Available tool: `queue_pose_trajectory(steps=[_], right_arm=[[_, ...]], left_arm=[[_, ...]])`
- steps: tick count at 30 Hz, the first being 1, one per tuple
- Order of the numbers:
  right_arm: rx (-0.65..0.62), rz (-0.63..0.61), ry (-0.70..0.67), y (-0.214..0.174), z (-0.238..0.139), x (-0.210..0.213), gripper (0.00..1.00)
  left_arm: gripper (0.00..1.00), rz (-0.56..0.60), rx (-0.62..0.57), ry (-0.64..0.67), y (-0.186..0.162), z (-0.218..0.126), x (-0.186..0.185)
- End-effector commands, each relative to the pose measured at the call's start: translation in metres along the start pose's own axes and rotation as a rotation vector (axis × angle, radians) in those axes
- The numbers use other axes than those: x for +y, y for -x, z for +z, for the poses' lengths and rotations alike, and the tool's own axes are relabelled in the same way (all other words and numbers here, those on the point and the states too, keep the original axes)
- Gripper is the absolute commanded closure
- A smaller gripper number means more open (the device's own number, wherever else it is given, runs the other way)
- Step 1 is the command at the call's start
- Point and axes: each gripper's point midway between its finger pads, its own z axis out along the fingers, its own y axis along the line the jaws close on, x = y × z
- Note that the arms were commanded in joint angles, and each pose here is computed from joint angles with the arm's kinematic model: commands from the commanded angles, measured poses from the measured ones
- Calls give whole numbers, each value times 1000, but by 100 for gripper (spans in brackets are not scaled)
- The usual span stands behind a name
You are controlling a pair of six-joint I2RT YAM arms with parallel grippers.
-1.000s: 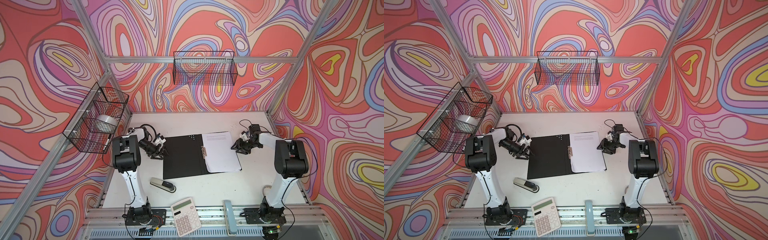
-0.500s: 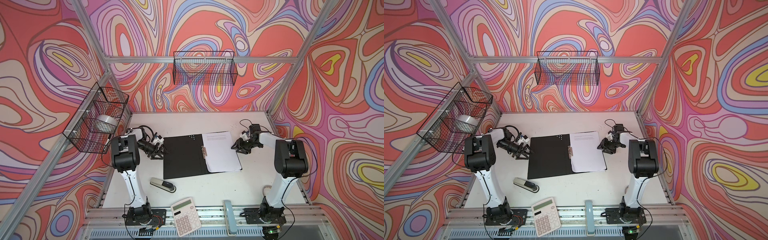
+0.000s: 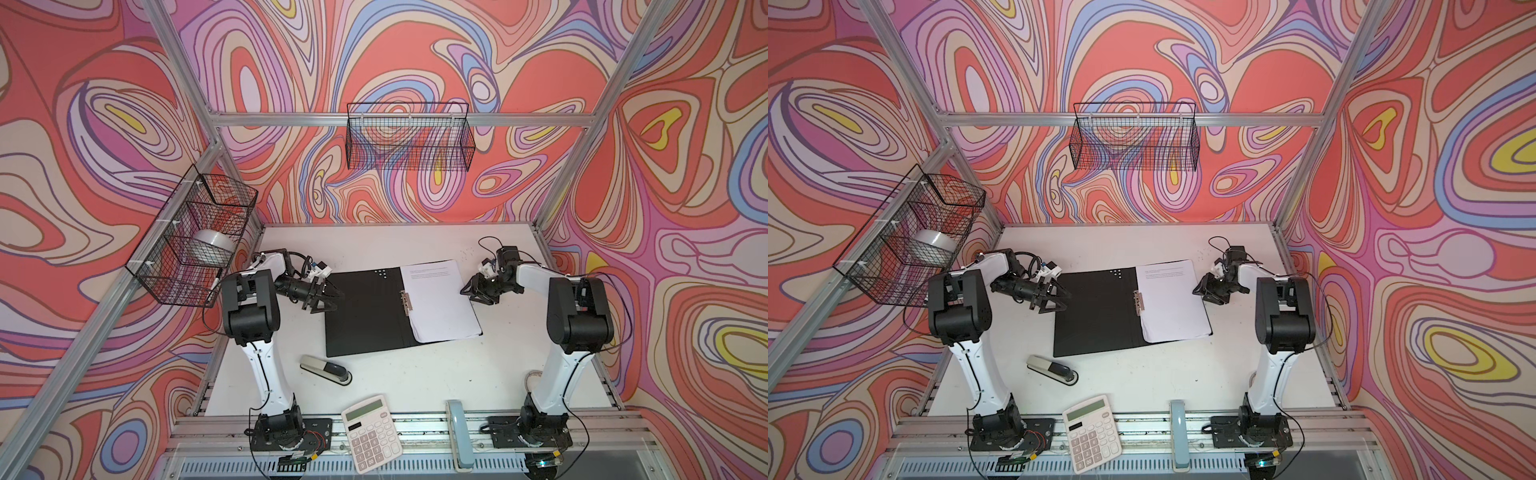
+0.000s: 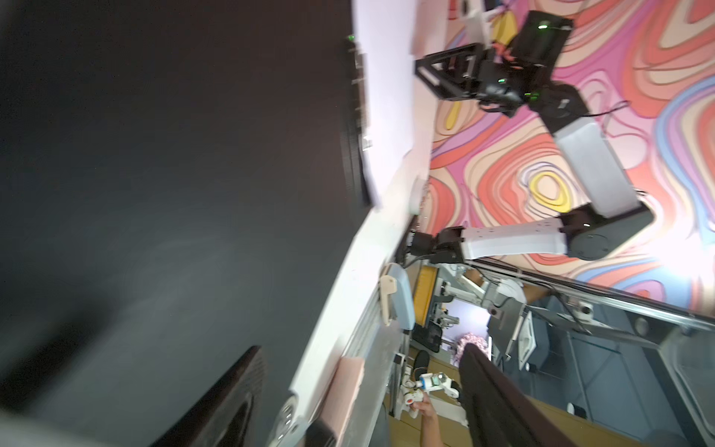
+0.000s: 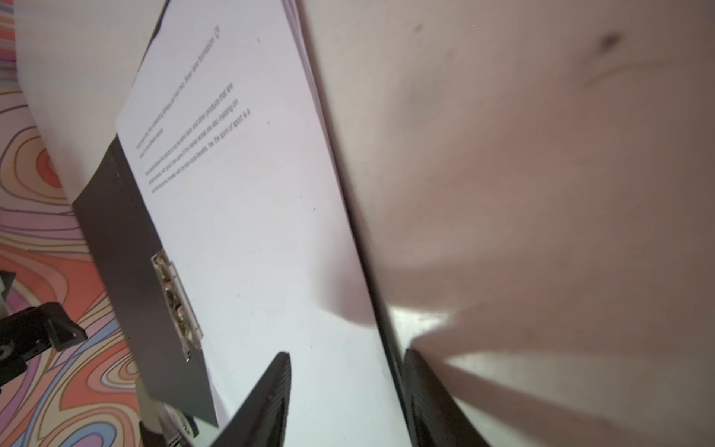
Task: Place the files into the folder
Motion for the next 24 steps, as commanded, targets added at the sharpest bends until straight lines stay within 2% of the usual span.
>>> queue_pose_trajectory(steps=[1, 6, 8, 10, 12, 15, 17, 24], right_arm=[[214, 116, -54, -60, 33, -25, 50], [212, 115, -54, -60, 32, -24, 50], [209, 112, -58, -59, 31, -24, 50], [206, 112, -65, -58, 30, -24, 50], [202, 107, -69, -56, 29, -24, 50], [202, 104, -81, -55, 29, -25, 50], [200, 103, -83, -54, 29, -26, 50], [197, 108, -80, -53, 32, -27, 49]], left_arm=[[21, 10, -48, -165, 8, 2, -36], [21, 26, -43, -172, 10, 1, -37], [22, 16, -28, -125, 9, 0, -29], [23, -21, -36, 27, 11, -5, 0], [21, 9, -55, 318, 12, -19, 40], [17, 51, -77, 656, 12, -50, 80], [16, 47, -67, 740, 10, -59, 90], [11, -25, -47, 846, 9, -65, 125]])
